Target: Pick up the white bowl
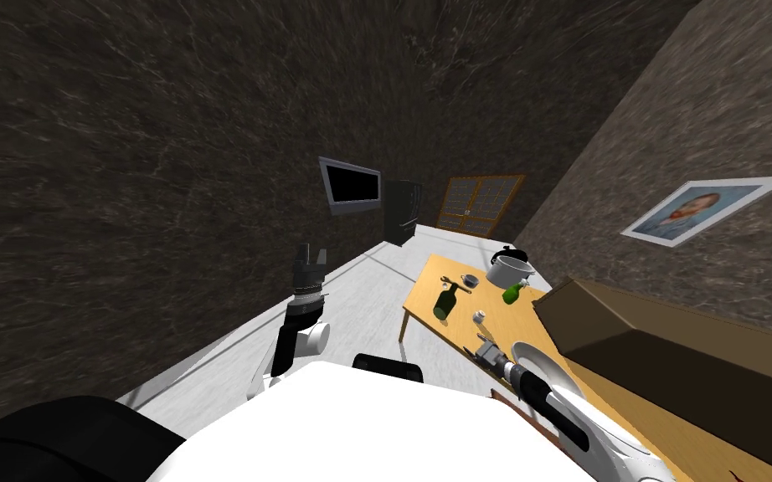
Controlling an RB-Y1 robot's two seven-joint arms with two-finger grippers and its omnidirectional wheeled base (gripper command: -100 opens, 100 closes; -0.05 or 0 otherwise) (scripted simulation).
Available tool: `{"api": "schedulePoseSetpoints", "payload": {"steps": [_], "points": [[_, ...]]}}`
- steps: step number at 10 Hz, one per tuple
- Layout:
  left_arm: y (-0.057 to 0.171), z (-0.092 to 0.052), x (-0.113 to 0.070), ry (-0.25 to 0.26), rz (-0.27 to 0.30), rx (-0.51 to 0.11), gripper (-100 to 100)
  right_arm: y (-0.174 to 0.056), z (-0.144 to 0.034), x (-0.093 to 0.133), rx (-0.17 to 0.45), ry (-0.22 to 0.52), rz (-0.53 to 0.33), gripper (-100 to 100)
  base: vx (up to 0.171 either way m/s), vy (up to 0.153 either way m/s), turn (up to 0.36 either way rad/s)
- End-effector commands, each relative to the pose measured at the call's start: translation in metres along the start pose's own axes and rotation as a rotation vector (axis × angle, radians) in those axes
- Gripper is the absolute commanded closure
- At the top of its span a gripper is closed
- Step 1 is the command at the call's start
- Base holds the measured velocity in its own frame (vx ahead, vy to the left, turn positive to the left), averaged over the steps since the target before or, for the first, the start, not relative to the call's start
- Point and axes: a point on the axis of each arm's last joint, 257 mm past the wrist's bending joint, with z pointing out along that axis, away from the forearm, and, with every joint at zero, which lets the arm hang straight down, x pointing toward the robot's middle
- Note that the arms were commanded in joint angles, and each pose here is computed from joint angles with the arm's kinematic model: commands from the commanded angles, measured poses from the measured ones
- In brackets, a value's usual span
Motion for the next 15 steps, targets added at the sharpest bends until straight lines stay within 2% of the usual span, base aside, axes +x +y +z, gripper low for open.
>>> {"api": "schedulePoseSetpoints", "payload": {"steps": [1,2,4,5,6,9,10,11,12,13,14,15], "points": [[0.000,0.000,0.000,0.000,0.000,0.000,0,-0.021,-0.013,0.026,0.013,0.076,-0.086,-100,-0.019,-0.020,0.131],[0.000,0.000,0.000,0.000,0.000,0.000,0,-0.023,-0.015,0.031,0.017,0.086,-0.084,-100,-0.020,-0.023,0.043],[0.000,0.000,0.000,0.000,0.000,0.000,0,-0.048,-0.036,0.065,0.030,0.187,-0.179,-100,-0.027,-0.029,0.093],[0.000,0.000,0.000,0.000,0.000,0.000,0,-0.050,-0.038,0.068,0.033,0.195,-0.177,-100,-0.025,-0.030,0.036],[0.000,0.000,0.000,0.000,0.000,0.000,0,-0.060,-0.048,0.081,0.034,0.235,-0.219,-100,-0.028,-0.026,0.050],[0.000,0.000,0.000,0.000,0.000,0.000,0,-0.072,-0.063,0.101,0.040,0.293,-0.252,-100,-0.023,-0.023,0.037],[0.000,0.000,0.000,0.000,0.000,0.000,0,-0.081,-0.076,0.116,0.041,0.337,-0.282,-100,-0.020,-0.029,0.041],[0.000,0.000,0.000,0.000,0.000,0.000,0,-0.081,-0.076,0.116,0.041,0.337,-0.282,-100,-0.023,-0.028,0.025],[0.000,0.000,0.000,0.000,0.000,0.000,0,-0.088,-0.088,0.129,0.040,0.377,-0.307,-100,-0.025,-0.034,0.043],[0.000,0.000,0.000,0.000,0.000,0.000,0,-0.095,-0.107,0.152,0.032,0.443,-0.343,-100,-0.052,-0.070,0.094],[0.000,0.000,0.000,0.000,0.000,0.000,0,-0.090,-0.097,0.140,0.021,0.412,-0.350,-100,-0.047,-0.078,0.023],[0.000,0.000,0.000,0.000,0.000,0.000,0,-0.092,-0.102,0.146,0.026,0.427,-0.347,-100,-0.019,-0.039,-0.004]]}}
